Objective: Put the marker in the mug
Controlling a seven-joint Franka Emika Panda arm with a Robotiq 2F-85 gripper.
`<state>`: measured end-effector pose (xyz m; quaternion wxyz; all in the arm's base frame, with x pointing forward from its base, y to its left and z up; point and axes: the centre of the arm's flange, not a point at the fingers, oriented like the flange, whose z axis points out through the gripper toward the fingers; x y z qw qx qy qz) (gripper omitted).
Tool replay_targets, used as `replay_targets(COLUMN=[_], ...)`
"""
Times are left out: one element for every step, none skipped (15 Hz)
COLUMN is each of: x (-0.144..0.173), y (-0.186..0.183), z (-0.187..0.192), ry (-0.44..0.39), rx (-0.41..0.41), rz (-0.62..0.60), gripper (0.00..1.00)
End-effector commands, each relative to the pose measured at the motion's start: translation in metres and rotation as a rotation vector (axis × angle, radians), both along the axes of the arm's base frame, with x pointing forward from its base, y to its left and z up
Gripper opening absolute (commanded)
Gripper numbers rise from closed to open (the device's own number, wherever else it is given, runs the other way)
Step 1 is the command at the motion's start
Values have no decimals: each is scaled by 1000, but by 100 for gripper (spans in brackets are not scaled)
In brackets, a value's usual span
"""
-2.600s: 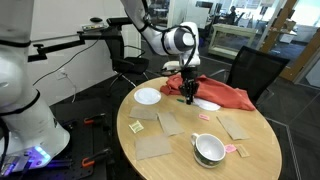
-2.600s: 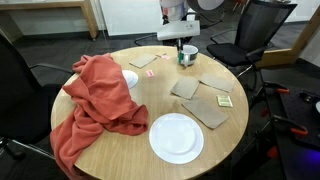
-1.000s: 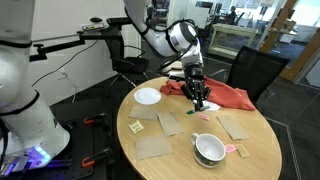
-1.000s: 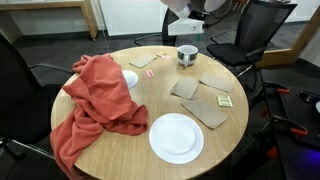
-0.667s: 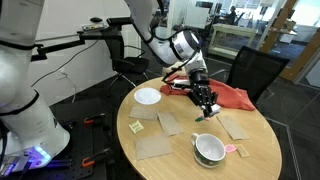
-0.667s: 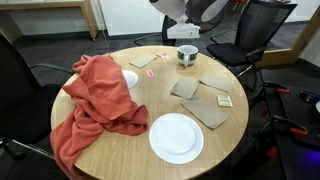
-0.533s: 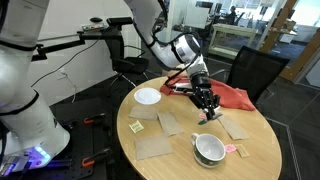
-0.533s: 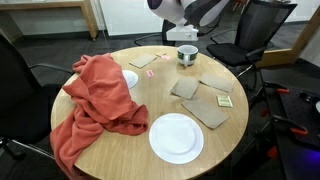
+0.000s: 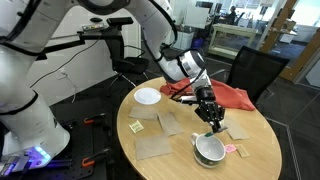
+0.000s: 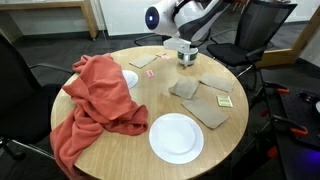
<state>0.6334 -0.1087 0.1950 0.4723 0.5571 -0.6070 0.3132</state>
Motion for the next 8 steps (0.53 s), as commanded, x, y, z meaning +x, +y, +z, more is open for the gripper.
replay_targets(x=[20, 21, 23, 24, 25, 26, 27, 28], y=[-7, -7, -8, -8, -8, -9, -9, -10], z=[-18, -22, -25, -28, -30, -30, -31, -31], ry=[-20, -11, -12, -13, -13, -14, -16, -18], rx=[7, 19, 23, 25, 27, 27, 27, 28], rz=[6, 10, 12, 14, 15, 16, 15, 16], gripper=[3, 7, 39, 40, 46, 53, 62, 68])
